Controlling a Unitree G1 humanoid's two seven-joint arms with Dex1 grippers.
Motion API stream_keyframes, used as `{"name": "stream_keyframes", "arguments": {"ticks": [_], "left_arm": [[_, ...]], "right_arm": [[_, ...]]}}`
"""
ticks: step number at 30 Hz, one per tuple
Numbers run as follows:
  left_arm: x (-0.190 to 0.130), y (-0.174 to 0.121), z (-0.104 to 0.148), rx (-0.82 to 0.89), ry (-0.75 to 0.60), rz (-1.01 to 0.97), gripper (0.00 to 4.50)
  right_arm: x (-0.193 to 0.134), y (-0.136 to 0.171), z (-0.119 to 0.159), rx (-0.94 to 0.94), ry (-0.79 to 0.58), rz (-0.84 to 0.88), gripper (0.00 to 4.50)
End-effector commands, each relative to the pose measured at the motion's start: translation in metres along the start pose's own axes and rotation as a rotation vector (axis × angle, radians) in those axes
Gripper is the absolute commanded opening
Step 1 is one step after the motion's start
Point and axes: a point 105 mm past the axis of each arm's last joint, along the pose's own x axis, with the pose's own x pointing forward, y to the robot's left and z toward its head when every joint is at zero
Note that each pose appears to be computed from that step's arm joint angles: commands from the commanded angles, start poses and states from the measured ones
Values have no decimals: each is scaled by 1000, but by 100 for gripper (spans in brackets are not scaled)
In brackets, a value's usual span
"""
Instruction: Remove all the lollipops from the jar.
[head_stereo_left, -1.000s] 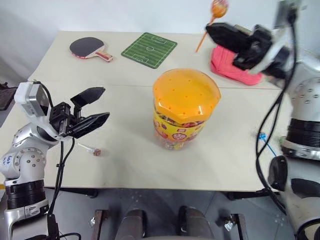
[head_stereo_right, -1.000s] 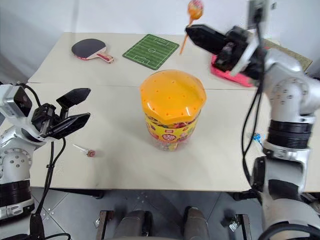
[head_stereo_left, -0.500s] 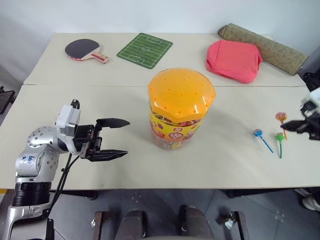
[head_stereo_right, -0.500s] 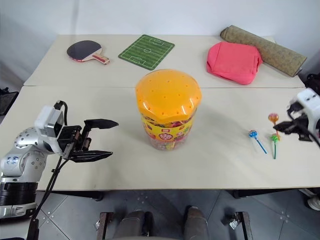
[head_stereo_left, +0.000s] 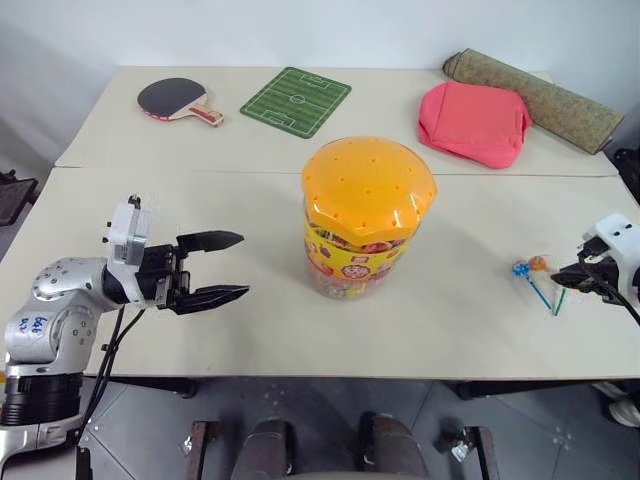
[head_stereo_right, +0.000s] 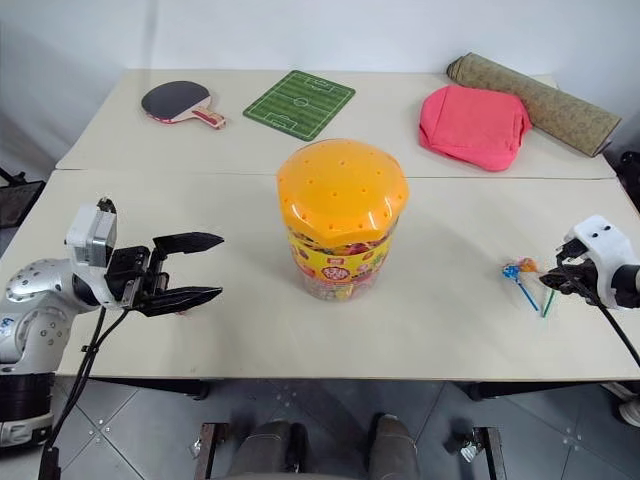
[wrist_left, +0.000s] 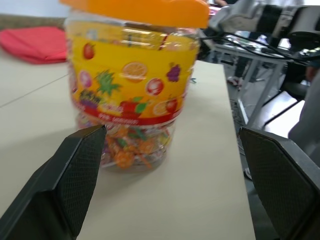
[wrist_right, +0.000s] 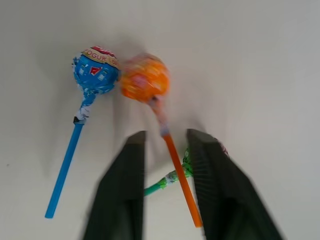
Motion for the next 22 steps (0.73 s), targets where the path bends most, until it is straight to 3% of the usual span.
{"name": "stream_keyframes", "arguments": {"ticks": [1,6,8,11,22], "left_arm": [[-15,12,9,11,-5,115,450],[-28,19,0,50,75,204,450],[-37,20,-20,145,190,285,450],[-47,14,-33,239,269,353,450],[-63,-12,-44,260,287,552,450]], "right_arm": [[-22,21,37,-136,-158,147,275],[-48,81,66,-292,-363,488,441],[-36,118,92,-329,-570,594,446],[-15,160,92,-460,-656,698,446],[18,189,88,-535,-882,681,446]]}}
